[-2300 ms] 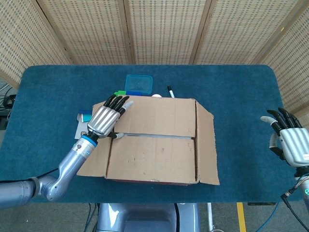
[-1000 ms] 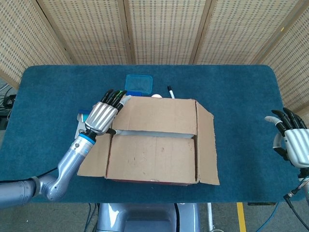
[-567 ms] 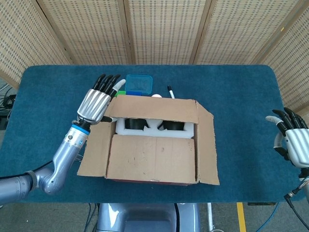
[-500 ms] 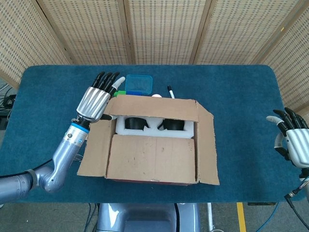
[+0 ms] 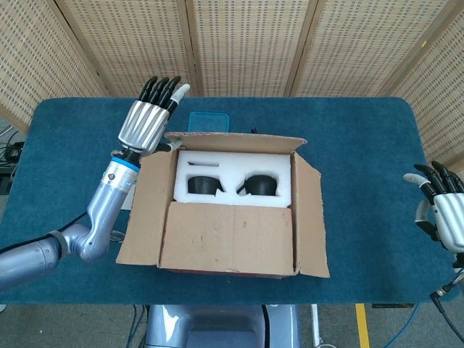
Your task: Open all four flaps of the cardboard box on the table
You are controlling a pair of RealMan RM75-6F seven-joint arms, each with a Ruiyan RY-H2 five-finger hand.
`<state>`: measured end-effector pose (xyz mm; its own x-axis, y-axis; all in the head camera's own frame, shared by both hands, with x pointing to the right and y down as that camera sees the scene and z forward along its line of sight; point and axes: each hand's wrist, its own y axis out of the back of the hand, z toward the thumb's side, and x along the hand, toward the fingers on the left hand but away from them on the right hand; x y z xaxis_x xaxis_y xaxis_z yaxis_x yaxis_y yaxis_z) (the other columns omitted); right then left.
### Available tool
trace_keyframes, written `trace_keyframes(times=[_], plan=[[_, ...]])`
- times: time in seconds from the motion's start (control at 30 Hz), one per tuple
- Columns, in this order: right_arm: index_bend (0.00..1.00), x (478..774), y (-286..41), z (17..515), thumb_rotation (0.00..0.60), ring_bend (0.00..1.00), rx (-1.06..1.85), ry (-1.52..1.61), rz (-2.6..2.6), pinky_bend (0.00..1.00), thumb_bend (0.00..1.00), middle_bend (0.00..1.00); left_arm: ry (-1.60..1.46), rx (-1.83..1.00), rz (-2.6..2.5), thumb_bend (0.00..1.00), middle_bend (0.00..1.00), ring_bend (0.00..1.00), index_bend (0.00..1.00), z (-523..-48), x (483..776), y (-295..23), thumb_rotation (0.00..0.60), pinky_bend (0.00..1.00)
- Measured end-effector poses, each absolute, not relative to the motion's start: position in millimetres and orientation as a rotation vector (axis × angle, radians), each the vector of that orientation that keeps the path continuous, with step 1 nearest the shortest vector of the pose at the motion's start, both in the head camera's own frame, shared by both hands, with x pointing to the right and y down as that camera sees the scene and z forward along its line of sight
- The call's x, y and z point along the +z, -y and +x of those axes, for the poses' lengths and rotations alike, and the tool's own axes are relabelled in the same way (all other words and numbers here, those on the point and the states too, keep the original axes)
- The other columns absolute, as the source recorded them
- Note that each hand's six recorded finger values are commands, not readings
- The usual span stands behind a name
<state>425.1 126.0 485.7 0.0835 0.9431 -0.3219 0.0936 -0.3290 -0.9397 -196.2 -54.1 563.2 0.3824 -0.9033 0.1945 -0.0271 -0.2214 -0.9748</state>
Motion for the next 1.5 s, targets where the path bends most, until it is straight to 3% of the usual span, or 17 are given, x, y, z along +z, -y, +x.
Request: trace_keyframes(times=[0.67,1.17,1.43,1.5], plan=[[0.22,481.2,-127.1,431.6,0.600,0.00,1.357,1.073,-1.551,0.12,0.88,0.14,-0.845,-1.151,-1.478,0.19,0.00,0.00,0.00,-189.4,597.2,81.1,0.517,0.00],[0.22,481.5,-125.5,426.1,0.600,0.00,1.349,1.065,-1.555,0.12,0.88,0.14,-0.890,-1.141,-1.463,0.19,0.00,0.00,0.00,-201.4,580.9,91.1,0.516,0.00],[0.22,480.0,-126.5,427.5,0.600,0.00,1.352,1.071,-1.551,0.12,0.88,0.14,-0.869,-1.122,-1.584,0.23,0.00,0.00,0.16,-202.4,574.8,75.7,0.519,0.00],[0.22,481.2,-126.9,427.5,0.600,0.00,1.354,1.071,-1.555,0.12,0.88,0.14,-0.854,-1.121,-1.618,0.25,0.00,0.00,0.20,-203.4,573.2,69.5,0.556,0.00]])
